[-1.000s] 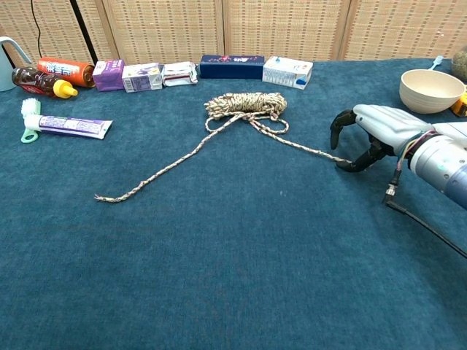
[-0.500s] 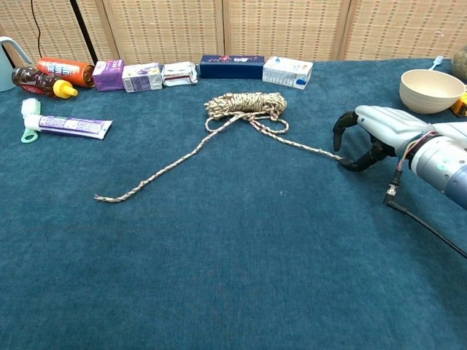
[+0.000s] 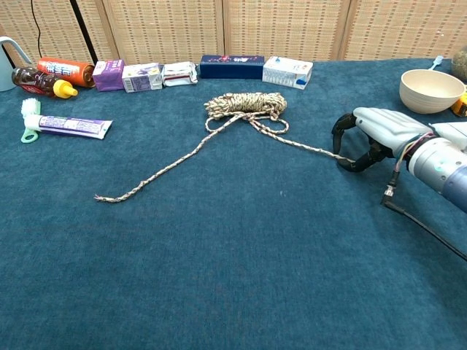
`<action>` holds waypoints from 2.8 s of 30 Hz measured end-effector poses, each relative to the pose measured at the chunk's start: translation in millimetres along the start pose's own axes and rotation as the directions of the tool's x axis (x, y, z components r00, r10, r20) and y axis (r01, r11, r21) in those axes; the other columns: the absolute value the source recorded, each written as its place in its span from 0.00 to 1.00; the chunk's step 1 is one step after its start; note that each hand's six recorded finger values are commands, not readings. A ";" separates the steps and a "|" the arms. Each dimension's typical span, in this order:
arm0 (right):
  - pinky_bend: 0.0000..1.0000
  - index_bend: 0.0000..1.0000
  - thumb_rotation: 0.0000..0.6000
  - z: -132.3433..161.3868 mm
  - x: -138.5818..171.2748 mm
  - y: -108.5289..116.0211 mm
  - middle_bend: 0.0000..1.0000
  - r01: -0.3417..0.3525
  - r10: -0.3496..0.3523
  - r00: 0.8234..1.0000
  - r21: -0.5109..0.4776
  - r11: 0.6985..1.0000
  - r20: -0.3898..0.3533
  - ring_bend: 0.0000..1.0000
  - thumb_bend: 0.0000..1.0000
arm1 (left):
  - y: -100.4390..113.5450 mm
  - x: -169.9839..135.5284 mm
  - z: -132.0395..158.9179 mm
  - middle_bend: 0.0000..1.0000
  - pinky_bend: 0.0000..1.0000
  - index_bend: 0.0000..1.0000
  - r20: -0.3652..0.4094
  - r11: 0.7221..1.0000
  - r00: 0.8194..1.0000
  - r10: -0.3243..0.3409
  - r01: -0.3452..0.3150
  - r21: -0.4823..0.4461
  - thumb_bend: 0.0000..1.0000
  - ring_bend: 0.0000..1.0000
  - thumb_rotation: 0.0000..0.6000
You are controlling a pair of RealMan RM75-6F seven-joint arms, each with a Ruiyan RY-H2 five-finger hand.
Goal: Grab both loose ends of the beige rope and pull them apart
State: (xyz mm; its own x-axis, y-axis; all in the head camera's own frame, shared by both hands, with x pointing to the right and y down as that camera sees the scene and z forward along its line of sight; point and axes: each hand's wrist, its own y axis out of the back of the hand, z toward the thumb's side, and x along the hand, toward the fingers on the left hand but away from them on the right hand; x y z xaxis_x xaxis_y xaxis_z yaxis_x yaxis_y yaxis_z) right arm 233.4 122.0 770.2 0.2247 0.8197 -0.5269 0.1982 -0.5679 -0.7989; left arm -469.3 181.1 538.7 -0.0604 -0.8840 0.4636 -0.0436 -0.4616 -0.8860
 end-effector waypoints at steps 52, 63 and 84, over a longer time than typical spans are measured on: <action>0.05 0.58 1.00 8.8 15.1 3.6 0.31 0.034 -0.036 0.999 -0.060 0.998 -0.040 0.23 0.51 | -24.6 8.5 42.3 0.08 0.00 0.33 0.215 0.994 0.975 -0.061 0.039 0.105 0.30 0.05 0.87; 0.06 0.59 1.00 8.3 20.1 4.4 0.31 0.027 -0.029 0.999 -0.054 0.998 -0.035 0.23 0.52 | -62.0 29.6 72.6 0.09 0.00 0.39 0.249 0.985 0.958 -0.143 0.113 0.131 0.30 0.05 0.88; 0.06 0.59 1.00 11.8 18.9 4.1 0.31 0.020 -0.022 0.999 -0.051 0.999 -0.035 0.23 0.52 | -120.4 64.0 141.6 0.09 0.00 0.42 0.324 0.968 0.918 -0.226 0.176 0.176 0.30 0.05 0.81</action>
State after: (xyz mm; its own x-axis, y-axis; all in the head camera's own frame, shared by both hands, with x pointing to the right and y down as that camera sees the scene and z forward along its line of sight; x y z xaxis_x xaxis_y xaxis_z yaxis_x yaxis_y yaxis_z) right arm 227.2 136.0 753.6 0.2532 0.8289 -0.4989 0.2507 -0.5543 -0.7937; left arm -326.7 169.6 673.5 0.2780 -0.7314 0.6227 0.1231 -0.6158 -0.7782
